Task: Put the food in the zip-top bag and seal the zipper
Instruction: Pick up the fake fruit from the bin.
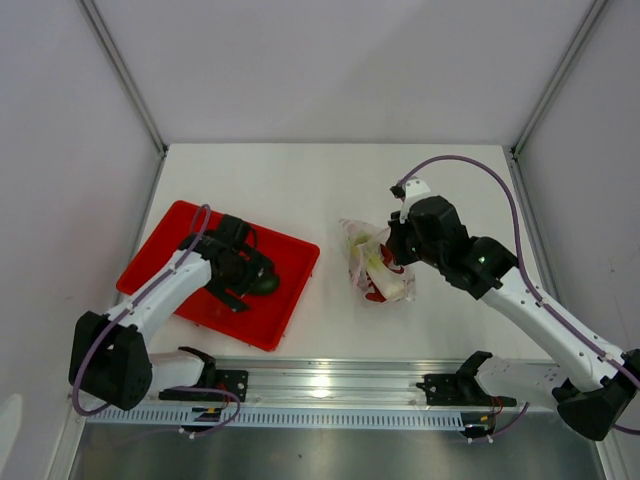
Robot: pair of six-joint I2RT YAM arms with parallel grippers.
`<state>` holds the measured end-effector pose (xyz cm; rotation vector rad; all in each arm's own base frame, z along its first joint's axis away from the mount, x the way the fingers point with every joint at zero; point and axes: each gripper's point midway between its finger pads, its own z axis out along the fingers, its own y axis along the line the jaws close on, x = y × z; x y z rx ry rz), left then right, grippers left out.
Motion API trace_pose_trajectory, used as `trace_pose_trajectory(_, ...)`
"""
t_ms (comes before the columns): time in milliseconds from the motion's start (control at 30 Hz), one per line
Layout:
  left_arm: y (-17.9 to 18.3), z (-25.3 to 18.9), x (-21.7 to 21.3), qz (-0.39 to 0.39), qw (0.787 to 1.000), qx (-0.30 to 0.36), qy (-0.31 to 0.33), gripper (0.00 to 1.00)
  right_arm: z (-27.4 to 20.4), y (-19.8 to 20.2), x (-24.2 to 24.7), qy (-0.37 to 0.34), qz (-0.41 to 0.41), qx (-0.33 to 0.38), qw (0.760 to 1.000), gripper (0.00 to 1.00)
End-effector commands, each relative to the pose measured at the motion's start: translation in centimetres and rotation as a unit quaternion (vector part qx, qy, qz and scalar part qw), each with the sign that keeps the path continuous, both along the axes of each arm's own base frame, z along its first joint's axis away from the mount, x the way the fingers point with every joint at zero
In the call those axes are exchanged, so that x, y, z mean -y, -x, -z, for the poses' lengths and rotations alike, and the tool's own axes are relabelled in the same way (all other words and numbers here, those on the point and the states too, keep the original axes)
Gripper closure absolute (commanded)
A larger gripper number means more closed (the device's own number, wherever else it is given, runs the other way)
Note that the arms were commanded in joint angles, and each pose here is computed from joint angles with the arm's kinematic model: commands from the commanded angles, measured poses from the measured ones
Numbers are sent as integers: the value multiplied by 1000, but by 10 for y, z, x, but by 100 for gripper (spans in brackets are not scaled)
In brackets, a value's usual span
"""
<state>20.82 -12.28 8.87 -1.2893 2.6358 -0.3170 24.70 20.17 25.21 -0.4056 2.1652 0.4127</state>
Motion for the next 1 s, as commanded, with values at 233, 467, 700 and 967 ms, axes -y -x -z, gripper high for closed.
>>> trace_pose_trajectory(233,-30,2,10,-147,987,0,64,1,-29,2,4,-29,1,33,999,100)
trace_pose_trajectory(467,-30,20,6,-177,982,-48,54,1,-28,3,6,-29,-1,35,999,100)
trace_pose_trajectory(700,-39,30,2,-200,977,-57,47,0,-29,2,5,-30,-4,36,999,100)
trace_pose_trajectory(967,-44,40,-1,-203,976,-66,31,2,-28,1,8,-26,-1,39,999,100)
